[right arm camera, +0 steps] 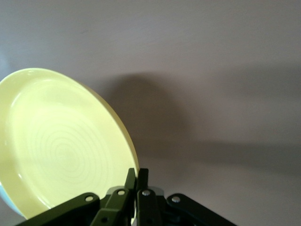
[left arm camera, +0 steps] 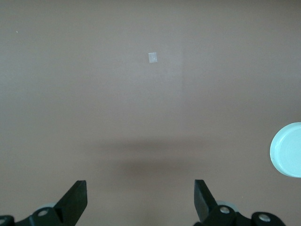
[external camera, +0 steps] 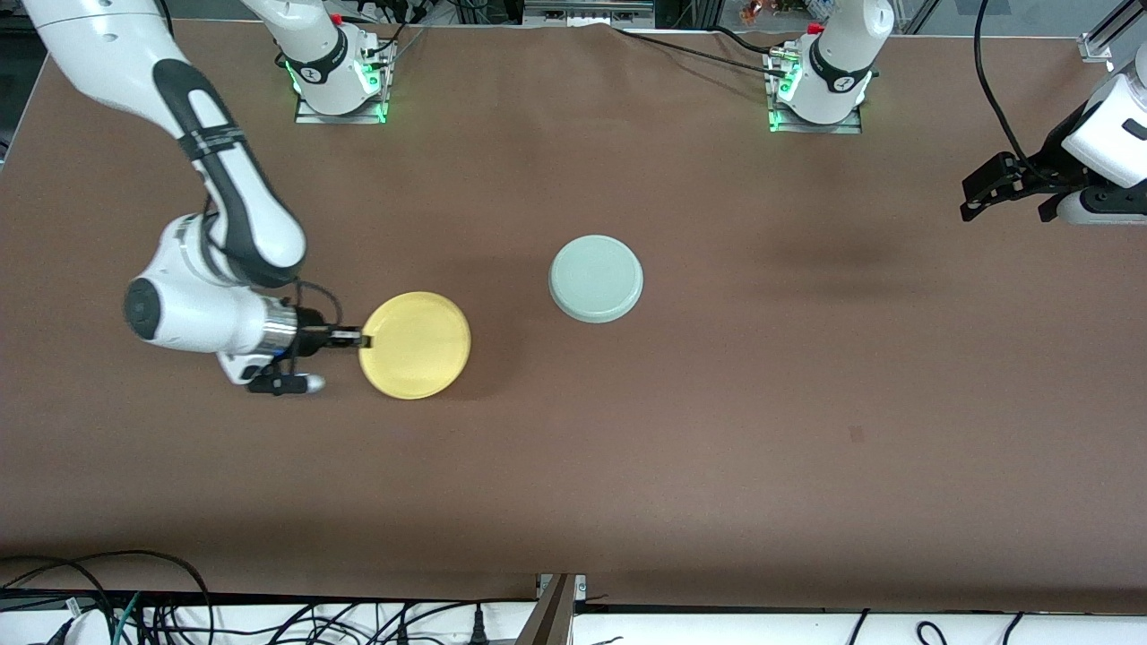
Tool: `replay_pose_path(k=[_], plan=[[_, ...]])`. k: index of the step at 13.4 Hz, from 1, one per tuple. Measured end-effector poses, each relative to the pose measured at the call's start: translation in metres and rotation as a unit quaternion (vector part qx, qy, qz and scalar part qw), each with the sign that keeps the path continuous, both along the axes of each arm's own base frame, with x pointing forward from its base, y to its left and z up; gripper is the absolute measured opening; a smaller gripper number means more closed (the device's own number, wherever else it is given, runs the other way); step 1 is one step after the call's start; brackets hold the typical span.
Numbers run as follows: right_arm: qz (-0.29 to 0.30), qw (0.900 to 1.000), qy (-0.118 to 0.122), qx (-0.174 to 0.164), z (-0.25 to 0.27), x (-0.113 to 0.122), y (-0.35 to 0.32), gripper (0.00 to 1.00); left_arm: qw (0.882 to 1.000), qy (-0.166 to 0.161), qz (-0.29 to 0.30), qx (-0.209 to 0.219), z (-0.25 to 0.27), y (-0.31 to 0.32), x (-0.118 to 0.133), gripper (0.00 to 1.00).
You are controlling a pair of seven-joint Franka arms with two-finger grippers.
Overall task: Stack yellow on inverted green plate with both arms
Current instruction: 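Carry the yellow plate with the right gripper onto the green plate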
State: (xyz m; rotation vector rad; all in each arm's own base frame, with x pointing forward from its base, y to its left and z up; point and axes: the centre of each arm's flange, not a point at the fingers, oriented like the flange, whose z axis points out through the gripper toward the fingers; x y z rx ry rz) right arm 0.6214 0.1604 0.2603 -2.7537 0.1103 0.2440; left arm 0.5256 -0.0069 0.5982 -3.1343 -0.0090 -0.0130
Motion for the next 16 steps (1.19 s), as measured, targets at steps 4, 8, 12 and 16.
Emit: replay_pose_path(k=[4, 8, 12, 16], plan=[[-0.044, 0.999, 0.002, -0.013, -0.005, -0.046, 0.15, 0.02, 1.0, 0.0, -0.001, 0.0, 0.0, -0.001, 0.0, 1.0], [-0.043, 0.999, 0.016, -0.023, -0.022, -0.109, 0.245, 0.02, 1.0, 0.0, -0.002, 0.0, 0.0, -0.002, 0.0, 1.0], [-0.052, 0.998, 0.0, -0.028, -0.049, -0.146, 0.261, 0.02, 1.0, 0.003, -0.002, 0.0, 0.0, -0.002, -0.001, 1.0], [-0.053, 0.998, -0.013, -0.032, -0.066, -0.165, 0.257, 0.02, 1.0, 0.004, -0.002, 0.0, -0.001, -0.002, -0.001, 1.0]])
